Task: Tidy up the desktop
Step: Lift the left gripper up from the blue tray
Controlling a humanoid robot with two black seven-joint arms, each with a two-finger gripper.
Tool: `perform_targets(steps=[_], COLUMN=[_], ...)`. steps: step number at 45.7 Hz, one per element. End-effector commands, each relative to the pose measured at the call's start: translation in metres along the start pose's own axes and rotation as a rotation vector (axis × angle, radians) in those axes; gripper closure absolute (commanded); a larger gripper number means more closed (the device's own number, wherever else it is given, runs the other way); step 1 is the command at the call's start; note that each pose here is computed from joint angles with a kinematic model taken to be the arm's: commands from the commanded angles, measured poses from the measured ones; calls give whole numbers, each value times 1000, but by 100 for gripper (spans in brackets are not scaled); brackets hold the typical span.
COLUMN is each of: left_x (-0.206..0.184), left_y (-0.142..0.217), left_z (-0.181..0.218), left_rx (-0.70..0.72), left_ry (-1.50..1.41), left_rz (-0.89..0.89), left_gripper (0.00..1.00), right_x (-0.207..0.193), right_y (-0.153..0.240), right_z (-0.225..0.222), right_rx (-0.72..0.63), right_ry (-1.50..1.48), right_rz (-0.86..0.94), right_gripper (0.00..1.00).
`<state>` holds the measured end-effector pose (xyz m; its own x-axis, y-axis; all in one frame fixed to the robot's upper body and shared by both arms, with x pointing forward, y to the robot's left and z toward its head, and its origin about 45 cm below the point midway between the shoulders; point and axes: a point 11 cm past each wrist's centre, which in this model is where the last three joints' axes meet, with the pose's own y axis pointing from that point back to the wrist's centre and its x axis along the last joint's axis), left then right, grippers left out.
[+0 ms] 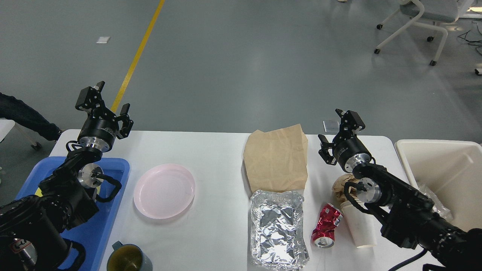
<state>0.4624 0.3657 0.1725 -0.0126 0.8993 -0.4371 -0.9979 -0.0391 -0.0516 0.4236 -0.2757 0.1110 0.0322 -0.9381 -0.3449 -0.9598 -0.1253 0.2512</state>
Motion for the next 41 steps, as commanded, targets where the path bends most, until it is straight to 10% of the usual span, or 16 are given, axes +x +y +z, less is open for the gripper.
perform_targets(steps=[1, 41], left_x=[1, -13], left_y=[1, -7], left_z=[-1, -10], left_rx=[2, 176], left_ry=[1, -128], left_rz=[2, -87], left_gripper=[4, 4], right_x=[0, 0], right_y=[0, 0], right_z=[0, 0], right_rx=[0, 0], right_ry=[0, 0], right_rz=[0, 0], right_gripper=[0, 0])
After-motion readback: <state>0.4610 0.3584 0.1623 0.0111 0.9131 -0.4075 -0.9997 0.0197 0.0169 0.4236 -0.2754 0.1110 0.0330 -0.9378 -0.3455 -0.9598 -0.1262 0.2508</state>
